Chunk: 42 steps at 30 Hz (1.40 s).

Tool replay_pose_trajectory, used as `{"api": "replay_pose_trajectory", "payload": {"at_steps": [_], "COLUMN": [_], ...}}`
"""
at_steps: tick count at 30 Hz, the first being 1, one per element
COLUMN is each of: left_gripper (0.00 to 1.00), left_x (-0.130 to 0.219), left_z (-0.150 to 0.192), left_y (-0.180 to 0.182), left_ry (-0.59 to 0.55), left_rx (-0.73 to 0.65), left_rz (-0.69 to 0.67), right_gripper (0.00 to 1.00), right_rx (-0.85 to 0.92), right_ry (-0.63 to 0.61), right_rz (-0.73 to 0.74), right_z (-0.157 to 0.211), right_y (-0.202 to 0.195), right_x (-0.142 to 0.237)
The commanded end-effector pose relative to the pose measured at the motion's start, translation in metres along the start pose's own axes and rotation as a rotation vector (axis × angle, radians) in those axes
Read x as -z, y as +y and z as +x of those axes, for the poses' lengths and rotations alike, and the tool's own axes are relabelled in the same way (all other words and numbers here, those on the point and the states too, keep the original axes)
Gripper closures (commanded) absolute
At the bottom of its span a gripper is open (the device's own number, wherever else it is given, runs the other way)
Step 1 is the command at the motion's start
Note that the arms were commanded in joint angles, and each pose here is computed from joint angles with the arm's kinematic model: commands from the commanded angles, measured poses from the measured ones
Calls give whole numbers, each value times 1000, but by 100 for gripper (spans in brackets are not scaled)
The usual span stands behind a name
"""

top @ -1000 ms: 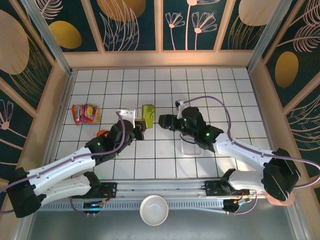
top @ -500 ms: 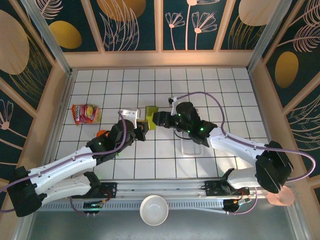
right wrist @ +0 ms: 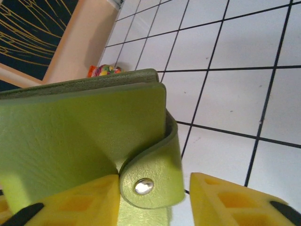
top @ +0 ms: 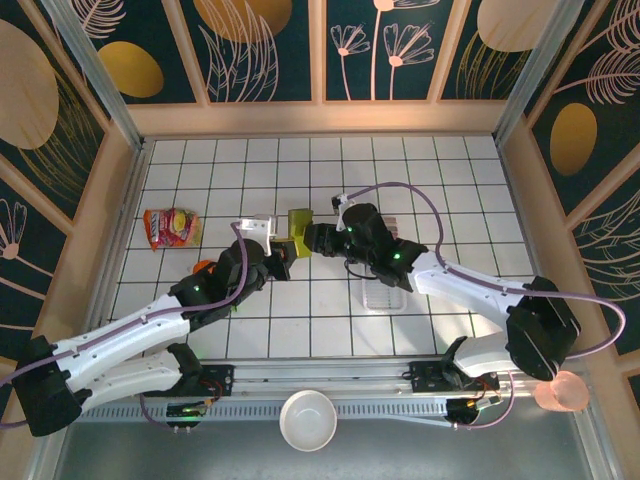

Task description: Put the credit cards into the card holder

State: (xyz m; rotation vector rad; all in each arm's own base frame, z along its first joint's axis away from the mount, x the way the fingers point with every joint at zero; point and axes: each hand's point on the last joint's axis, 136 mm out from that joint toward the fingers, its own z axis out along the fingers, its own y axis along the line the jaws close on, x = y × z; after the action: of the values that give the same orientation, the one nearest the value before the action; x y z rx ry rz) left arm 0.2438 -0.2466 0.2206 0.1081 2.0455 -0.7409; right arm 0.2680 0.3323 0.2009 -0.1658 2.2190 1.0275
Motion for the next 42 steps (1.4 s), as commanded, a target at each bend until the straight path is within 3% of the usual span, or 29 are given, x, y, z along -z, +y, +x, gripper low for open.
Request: {"api": "replay_pose_trajectory", "payload": {"at_steps": [1,5,7,16,42], "left_gripper": [100,100,100,100,100], "left_x": [7,7,7,5,5], "left_z": [-17,-17,-17,-15,0], "left_y": [-7,-7,-8,-8,10], "left_ry": [-73,-72,-70,-58,-25], "left_rx": [42,45,43,45,49], "left_rz": [36,36,37,31,-33], "right_gripper": [64,67,76,100,100], "right_rx": [-7,-3,-1,8,-3], "right_ry": [-1,-4,0,-4,-74], "right_rz": [77,80,82,67,151], "right_z": [0,1,2,1,3], "right_y": [-12,-10,-10,-4,-32], "right_x": [-2,-1,-1,-1,11]}}
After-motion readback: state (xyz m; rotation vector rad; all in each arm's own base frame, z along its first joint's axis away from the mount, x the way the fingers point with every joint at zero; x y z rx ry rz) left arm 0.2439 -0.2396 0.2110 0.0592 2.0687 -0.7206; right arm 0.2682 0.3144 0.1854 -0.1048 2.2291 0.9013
